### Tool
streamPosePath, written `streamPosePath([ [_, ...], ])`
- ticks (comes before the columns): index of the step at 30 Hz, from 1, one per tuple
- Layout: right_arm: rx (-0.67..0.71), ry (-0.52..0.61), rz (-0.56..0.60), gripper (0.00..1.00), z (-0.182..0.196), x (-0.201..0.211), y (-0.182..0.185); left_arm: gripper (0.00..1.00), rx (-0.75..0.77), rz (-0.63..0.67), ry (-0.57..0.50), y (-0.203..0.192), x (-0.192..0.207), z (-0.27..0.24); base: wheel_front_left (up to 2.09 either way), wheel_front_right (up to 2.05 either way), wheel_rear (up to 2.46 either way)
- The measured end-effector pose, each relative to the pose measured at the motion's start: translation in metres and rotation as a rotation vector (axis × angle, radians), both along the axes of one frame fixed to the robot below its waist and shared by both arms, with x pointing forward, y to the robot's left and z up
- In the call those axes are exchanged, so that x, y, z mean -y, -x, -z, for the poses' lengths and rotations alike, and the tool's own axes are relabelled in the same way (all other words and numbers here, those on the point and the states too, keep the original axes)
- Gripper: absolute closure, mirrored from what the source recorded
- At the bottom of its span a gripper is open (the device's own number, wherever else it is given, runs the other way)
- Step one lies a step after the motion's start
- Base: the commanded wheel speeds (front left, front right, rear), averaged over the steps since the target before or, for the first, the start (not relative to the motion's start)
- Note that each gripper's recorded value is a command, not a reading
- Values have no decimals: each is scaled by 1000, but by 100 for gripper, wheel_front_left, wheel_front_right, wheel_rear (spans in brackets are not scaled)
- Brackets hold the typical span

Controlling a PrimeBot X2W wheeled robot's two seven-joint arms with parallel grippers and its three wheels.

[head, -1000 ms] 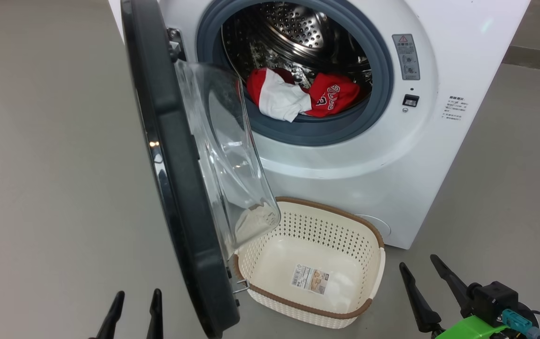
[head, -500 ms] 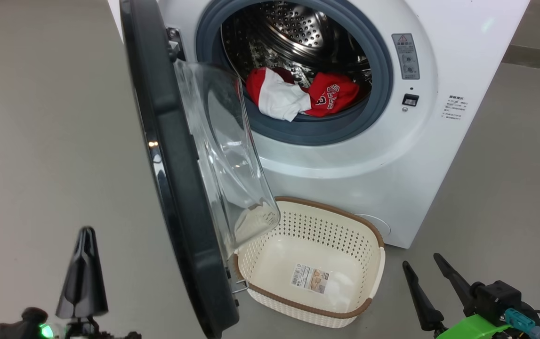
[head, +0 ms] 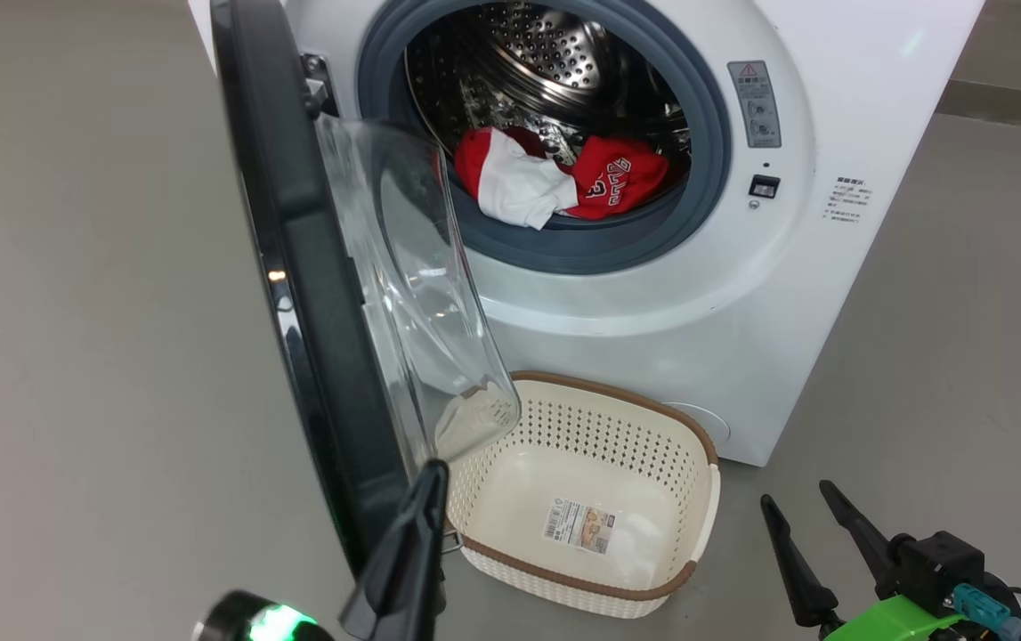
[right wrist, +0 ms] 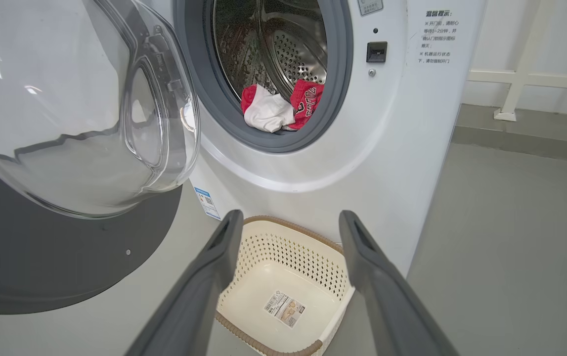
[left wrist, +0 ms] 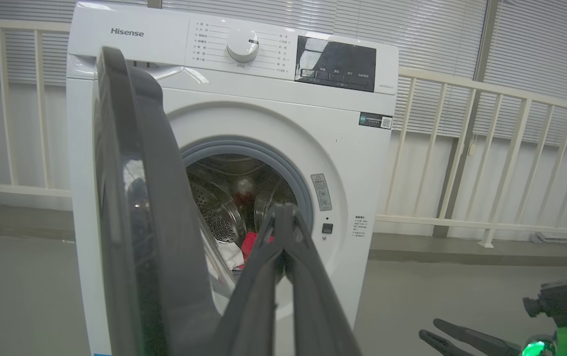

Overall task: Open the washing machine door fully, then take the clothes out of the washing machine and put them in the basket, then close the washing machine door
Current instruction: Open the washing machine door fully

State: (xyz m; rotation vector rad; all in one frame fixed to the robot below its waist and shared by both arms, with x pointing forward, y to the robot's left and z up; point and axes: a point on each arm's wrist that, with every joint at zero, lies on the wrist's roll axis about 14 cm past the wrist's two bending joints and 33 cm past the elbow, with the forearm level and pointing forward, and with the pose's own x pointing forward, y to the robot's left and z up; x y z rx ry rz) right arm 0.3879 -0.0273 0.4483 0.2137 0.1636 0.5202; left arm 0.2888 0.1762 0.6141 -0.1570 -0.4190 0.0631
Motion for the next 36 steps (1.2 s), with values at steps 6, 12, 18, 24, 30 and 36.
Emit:
streamPosePath([
  [6,-6,1,-3,0,2,0,2,100,-147,53,96,-7,12,48,0,0,0],
  [12,-9,3,0,0,3,1,4,100,-282,36,146,-6,6,92,0,0,0],
  [18,-3,2,-4,0,1,0,5,100,-309,6,157,-4,-4,102,0,0,0],
  [24,-4,2,-17,0,1,-5,5,100,-304,-42,163,0,-18,102,0,0,0],
  [30,-5,0,-35,0,1,-12,4,100,-309,-146,159,12,-49,105,0,0,0],
  [36,-11,-1,-51,0,3,-17,4,100,-317,-261,162,27,-83,108,0,0,0],
])
